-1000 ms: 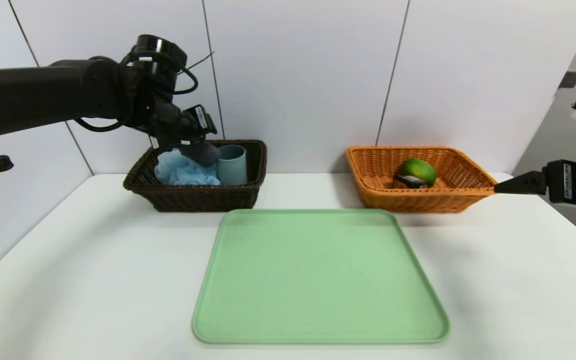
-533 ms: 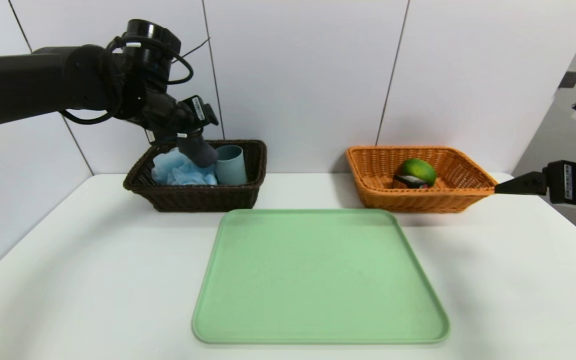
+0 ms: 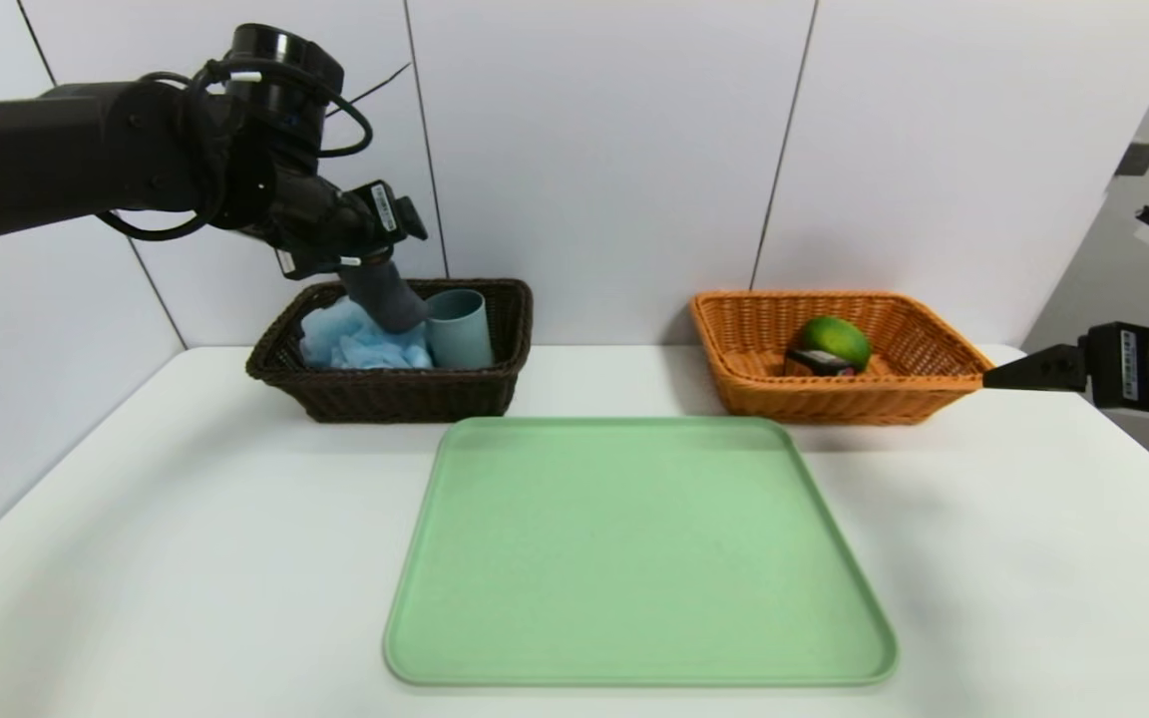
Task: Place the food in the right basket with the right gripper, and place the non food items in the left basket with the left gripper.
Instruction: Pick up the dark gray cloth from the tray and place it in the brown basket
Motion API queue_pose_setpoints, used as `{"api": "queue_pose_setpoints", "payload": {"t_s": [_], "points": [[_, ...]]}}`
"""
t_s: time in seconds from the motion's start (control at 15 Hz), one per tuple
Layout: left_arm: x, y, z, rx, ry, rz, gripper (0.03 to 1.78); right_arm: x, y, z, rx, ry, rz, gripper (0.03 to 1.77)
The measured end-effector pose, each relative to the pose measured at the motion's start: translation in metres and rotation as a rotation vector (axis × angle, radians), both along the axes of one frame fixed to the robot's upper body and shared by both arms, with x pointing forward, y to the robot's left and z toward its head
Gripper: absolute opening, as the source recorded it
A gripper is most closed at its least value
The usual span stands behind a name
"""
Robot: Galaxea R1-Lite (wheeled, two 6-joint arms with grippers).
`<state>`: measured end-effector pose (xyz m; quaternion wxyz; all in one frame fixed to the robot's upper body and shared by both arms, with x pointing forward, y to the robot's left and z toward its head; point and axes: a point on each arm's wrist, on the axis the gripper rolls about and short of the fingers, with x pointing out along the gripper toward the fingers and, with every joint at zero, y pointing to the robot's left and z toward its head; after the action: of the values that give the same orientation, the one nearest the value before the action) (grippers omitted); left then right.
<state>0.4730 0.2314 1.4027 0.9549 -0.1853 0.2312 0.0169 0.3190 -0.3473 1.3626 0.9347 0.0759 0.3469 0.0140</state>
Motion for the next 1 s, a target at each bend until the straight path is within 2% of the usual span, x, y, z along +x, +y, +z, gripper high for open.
{"api": "queue_pose_setpoints", "payload": {"t_s": [0.53, 1.0], "points": [[-0.006, 0.003, 0.009, 0.096, -0.032, -0.04, 1.67, 0.002, 0.002, -0.002, 0.001, 0.008, 0.009, 1.71], [-0.003, -0.023, 0.004, 0.118, -0.066, -0.115, 1.67, 0.002, 0.003, -0.002, 0.001, 0.009, 0.013, 1.71]]}}
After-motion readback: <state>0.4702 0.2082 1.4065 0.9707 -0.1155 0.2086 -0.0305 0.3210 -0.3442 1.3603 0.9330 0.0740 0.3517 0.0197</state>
